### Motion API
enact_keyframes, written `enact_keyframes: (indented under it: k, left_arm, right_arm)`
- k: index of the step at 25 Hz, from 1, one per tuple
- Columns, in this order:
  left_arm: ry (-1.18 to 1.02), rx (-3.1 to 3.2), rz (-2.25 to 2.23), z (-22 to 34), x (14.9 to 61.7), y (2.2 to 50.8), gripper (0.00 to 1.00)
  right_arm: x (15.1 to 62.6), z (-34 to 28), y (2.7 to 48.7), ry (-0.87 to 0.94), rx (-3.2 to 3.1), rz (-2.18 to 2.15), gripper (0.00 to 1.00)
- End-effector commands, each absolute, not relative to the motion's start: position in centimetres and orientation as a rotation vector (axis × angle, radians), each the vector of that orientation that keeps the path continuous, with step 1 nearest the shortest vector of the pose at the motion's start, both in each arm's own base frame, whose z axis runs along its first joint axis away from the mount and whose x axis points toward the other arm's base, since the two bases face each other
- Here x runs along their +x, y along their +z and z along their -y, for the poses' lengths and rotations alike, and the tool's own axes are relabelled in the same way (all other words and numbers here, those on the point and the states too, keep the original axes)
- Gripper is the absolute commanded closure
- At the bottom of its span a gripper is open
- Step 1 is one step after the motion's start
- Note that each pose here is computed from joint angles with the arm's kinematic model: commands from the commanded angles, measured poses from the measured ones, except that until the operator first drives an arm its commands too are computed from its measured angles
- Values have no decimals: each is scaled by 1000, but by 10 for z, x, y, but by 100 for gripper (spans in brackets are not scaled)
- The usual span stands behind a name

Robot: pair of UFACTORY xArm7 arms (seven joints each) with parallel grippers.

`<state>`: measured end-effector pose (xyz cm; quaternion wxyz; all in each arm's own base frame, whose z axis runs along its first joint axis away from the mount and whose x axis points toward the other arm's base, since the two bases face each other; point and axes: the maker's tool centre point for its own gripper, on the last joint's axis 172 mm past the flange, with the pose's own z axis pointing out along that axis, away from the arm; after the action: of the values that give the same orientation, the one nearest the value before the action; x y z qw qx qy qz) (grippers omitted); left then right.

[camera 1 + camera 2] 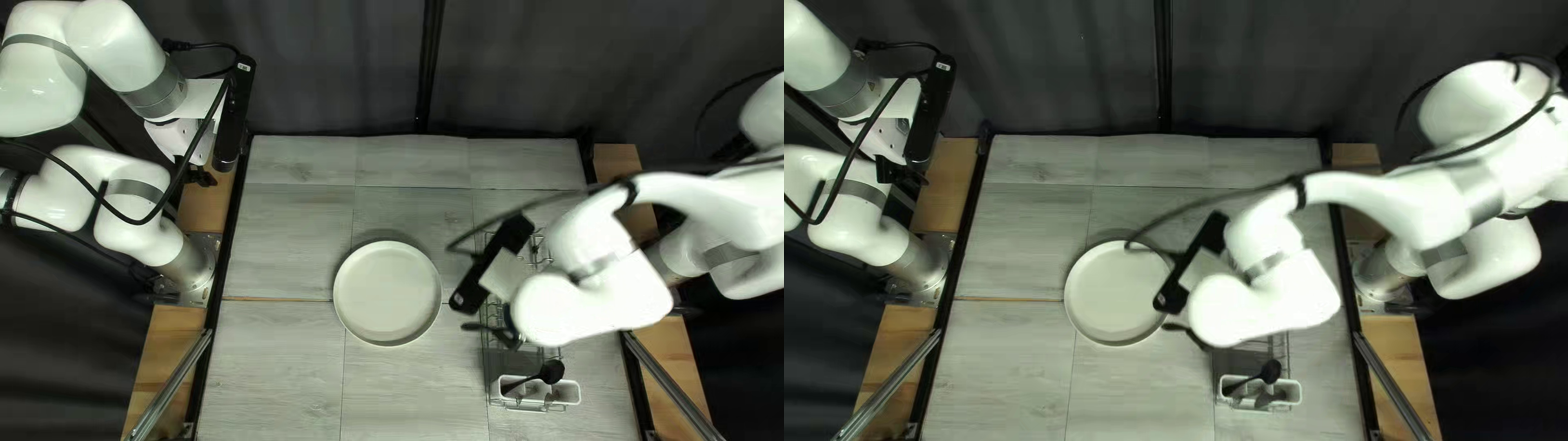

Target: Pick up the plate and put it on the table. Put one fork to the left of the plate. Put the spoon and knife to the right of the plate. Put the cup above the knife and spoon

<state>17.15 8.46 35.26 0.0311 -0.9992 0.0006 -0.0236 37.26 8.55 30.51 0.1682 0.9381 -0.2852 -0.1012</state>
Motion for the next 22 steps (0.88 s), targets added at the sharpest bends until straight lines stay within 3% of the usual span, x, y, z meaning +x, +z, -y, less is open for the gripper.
enact_keyframes:
  k: [1,5,18,22]
  left_arm:
    - [-73,-3078,-2,-85,172,353,0]
    - [-73,-3078,-2,-85,172,353,0]
    - [-73,-3078,-2,-85,172,353,0]
    - [-73,-3078,-2,-85,172,353,0]
  right_arm:
    - [412,-40,304,-296,2804,675,100]
    - [427,8,281,-302,2885,541,100]
    - [427,8,281,-302,2885,541,100]
    - [428,44,267,-273,2918,411,100]
